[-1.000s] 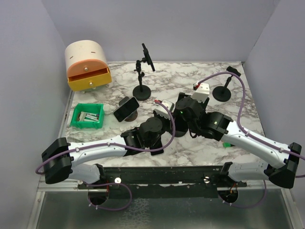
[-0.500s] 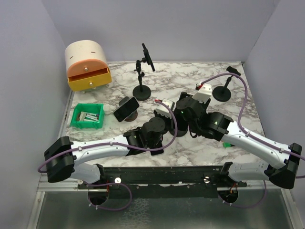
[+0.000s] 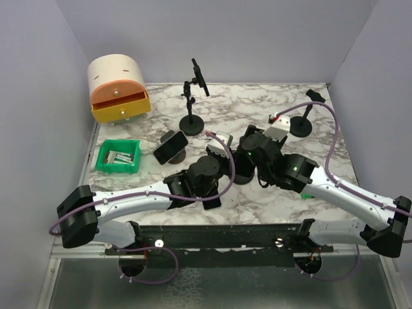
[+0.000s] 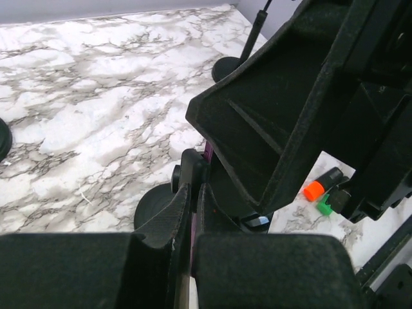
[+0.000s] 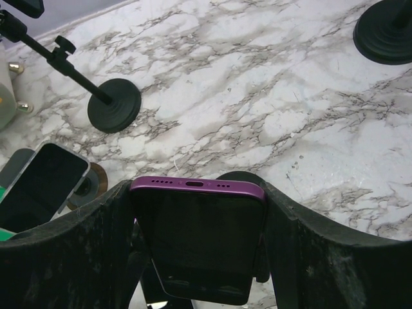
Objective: Remove the phone from the phone stand
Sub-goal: Adjust the phone stand with the phone at the center of the board.
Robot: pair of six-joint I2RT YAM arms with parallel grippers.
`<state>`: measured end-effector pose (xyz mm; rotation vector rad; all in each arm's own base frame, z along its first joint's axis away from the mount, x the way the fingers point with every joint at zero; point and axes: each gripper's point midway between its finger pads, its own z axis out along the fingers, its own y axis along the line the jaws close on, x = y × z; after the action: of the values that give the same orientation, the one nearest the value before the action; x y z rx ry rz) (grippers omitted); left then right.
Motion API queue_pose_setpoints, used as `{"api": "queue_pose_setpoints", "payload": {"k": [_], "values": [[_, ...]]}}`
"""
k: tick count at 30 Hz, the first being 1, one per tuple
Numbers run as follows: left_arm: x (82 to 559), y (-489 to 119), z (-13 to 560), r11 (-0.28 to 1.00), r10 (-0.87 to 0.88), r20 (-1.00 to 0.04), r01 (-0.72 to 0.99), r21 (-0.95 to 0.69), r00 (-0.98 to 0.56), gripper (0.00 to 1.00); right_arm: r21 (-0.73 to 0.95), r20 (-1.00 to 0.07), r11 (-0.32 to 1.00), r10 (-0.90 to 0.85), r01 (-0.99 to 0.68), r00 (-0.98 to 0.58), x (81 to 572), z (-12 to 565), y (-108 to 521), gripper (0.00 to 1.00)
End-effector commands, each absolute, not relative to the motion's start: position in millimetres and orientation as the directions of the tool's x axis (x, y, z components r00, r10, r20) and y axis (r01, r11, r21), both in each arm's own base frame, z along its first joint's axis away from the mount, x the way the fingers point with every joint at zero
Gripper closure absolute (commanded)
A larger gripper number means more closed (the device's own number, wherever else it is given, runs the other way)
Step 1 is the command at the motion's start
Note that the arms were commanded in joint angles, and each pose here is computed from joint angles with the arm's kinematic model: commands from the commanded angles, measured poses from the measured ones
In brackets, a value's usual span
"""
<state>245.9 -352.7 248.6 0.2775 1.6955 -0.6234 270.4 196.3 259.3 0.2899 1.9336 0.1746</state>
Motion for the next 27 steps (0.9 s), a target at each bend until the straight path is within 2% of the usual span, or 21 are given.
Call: {"api": "queue_pose_setpoints", "payload": {"k": [1,2,7,11,14,17,19,27], "values": [[268,-326,238,0.858,-0.123,-0.968,0.466,-0.214,-0.217,0.97,0.081,-0.871,0.994,0.107,0.075,-0.480,247,224,178,1.00],[264,-331,240,0.840,-0.126,-0.967,0.496,-0.223,-0.222,0.91,0.090,-0.871,0.993,0.114,0.073,-0.477,248,227,179,1.00],[245,-345,256,0.747,-0.135,-0.966,0.618,-0.246,-0.221,0.49,0.120,-0.874,0.991,0.132,0.057,-0.467,251,237,187,1.00],[228,-347,263,0.665,-0.132,-0.968,0.705,-0.248,-0.216,0.28,0.140,-0.872,0.989,0.140,0.036,-0.469,249,243,189,1.00],[217,-346,262,0.562,-0.141,-0.960,0.778,-0.279,-0.242,0.22,0.151,-0.872,0.988,0.126,-0.015,-0.472,245,247,192,1.00],[202,-348,262,0.405,-0.156,-0.946,0.855,-0.324,-0.285,0.22,0.170,-0.871,0.982,0.114,-0.076,-0.478,240,248,197,1.00],[195,-354,260,0.344,-0.146,-0.940,0.875,-0.340,-0.308,0.22,0.184,-0.874,0.977,0.113,-0.106,-0.473,238,250,199,1.00],[189,-366,265,0.137,-0.161,-0.887,0.881,-0.454,-0.432,0.32,0.219,-0.883,0.954,0.104,-0.206,-0.458,231,261,207,1.00]]}}
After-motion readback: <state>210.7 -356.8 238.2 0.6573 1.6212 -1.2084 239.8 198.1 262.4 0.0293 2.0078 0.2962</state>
